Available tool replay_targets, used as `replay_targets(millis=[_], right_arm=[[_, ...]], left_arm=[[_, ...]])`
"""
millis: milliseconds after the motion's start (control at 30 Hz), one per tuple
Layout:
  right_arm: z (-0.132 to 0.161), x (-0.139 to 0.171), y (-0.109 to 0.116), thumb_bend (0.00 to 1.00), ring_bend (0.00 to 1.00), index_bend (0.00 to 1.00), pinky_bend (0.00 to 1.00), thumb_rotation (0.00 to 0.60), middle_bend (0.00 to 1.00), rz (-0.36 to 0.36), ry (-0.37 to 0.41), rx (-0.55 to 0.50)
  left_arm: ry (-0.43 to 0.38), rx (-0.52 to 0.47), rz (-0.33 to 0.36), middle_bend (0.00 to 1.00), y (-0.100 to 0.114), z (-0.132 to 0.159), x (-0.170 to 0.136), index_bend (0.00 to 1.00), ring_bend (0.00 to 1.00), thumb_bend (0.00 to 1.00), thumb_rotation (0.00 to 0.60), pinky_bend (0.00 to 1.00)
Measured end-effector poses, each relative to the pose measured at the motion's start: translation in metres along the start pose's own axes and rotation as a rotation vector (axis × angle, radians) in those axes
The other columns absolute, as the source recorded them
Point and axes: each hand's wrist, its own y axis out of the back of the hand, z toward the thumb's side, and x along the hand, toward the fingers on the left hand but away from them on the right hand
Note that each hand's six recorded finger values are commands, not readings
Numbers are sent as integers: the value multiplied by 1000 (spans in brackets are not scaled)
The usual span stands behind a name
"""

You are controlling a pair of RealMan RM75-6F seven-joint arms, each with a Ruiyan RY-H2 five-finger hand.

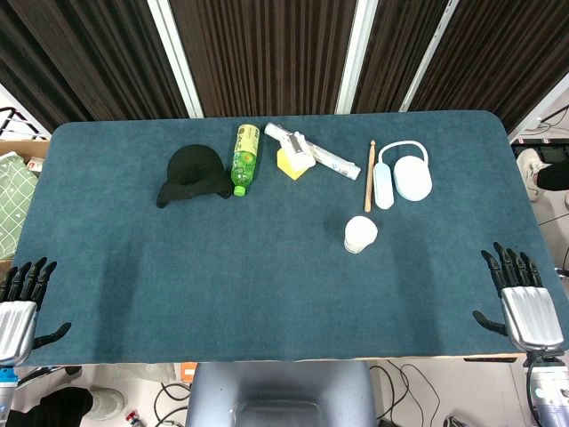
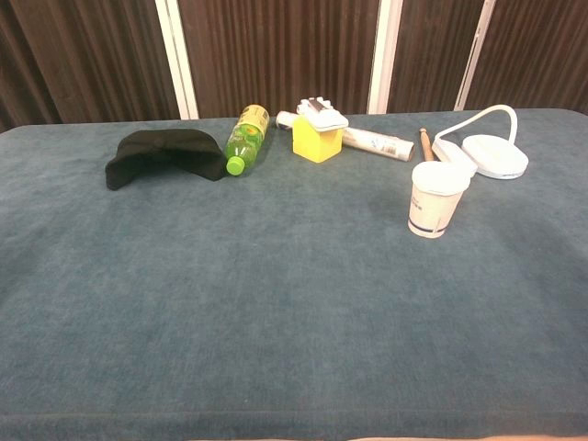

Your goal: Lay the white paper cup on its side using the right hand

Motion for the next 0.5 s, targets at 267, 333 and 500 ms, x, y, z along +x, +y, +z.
replay_targets(millis=[267, 333, 500], right_arm=[[0, 0, 0, 0, 0, 0, 0, 600, 0, 0, 0, 0], [0, 0, 0, 0, 0, 0, 0, 600, 0, 0, 0, 0], [2, -3, 0, 0, 1, 0, 0, 600, 0, 8, 6, -10]], left_arm=[[0, 0, 0, 0, 0, 0, 0, 0, 0, 0, 600, 0], [0, 0, 0, 0, 0, 0, 0, 0, 0, 0, 600, 0], [-2, 0, -3, 1, 0, 0, 0, 1, 0, 0, 599, 1]])
